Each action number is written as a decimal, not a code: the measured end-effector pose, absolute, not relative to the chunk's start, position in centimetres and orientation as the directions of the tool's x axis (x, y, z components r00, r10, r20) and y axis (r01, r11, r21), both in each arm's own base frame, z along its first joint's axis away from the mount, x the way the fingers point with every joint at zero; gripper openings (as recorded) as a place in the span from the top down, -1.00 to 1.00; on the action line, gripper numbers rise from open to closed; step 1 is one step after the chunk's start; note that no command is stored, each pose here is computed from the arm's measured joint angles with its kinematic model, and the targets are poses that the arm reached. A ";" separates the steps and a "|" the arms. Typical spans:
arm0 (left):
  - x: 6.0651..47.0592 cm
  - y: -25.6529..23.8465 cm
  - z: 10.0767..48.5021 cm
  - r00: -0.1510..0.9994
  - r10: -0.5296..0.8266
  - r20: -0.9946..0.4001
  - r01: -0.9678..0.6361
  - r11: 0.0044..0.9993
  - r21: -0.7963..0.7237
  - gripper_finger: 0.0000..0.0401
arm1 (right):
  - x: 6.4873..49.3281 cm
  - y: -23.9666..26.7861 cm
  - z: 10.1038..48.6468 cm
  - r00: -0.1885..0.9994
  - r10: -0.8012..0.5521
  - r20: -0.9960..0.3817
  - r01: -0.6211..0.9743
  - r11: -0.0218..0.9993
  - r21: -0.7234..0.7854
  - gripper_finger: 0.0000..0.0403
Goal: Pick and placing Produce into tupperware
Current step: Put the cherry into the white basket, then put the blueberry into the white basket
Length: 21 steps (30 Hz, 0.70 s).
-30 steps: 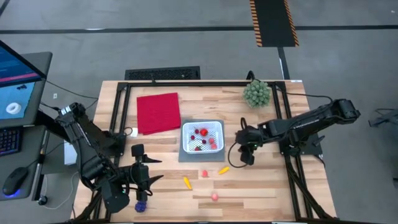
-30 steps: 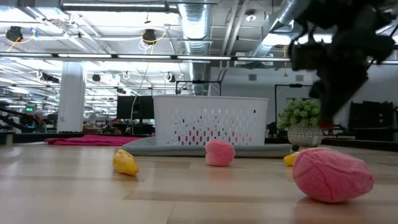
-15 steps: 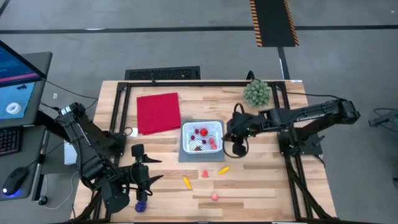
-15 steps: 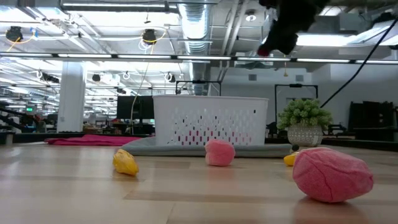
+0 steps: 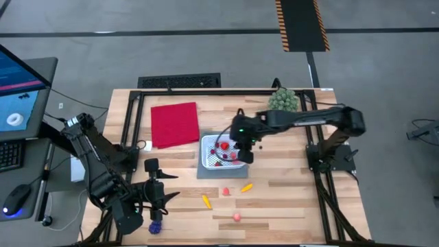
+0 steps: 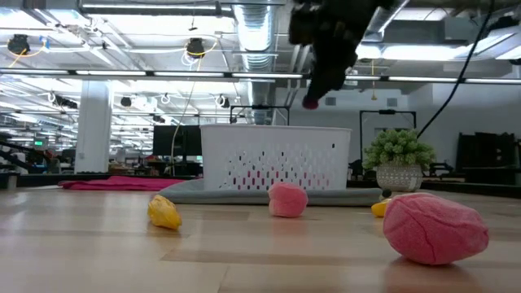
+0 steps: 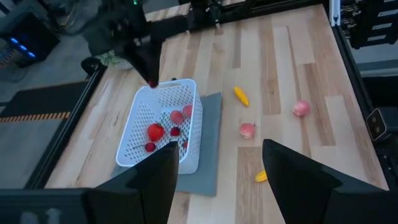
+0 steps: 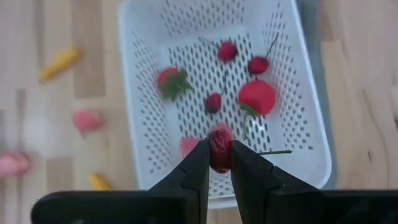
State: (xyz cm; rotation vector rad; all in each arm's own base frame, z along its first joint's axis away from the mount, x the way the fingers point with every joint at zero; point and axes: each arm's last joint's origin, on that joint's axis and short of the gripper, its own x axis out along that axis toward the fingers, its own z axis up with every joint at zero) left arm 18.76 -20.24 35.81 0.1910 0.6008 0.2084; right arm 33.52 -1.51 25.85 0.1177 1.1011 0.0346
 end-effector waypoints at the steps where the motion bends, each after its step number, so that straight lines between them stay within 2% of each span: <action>1: 18.8 -20.2 35.8 0.805 0.249 -0.538 -0.138 0.961 0.238 -0.11 | 34.0 -1.6 25.4 0.423 0.086 -0.902 0.034 0.993 0.110 0.59; 8: 18.8 -20.2 35.8 0.804 0.247 -0.540 -0.138 0.962 0.234 -0.11 | 36.6 -2.3 22.1 0.275 0.141 -0.951 0.024 0.988 0.154 0.59; 12: 18.7 -20.3 35.8 0.804 0.245 -0.541 -0.137 0.963 0.232 -0.11 | 37.6 -2.1 20.9 0.260 0.197 -0.945 -0.014 0.980 0.200 0.53; 15: 18.7 -20.3 35.8 0.804 0.245 -0.542 -0.137 0.963 0.232 -0.12 | 38.1 -2.1 20.1 0.257 0.201 -0.945 -0.017 0.979 0.203 0.38; 21: 18.7 -20.3 35.8 0.804 0.244 -0.542 -0.136 0.963 0.232 -0.12 | 38.5 -2.6 20.0 0.270 0.199 -0.942 -0.008 0.979 0.205 -0.10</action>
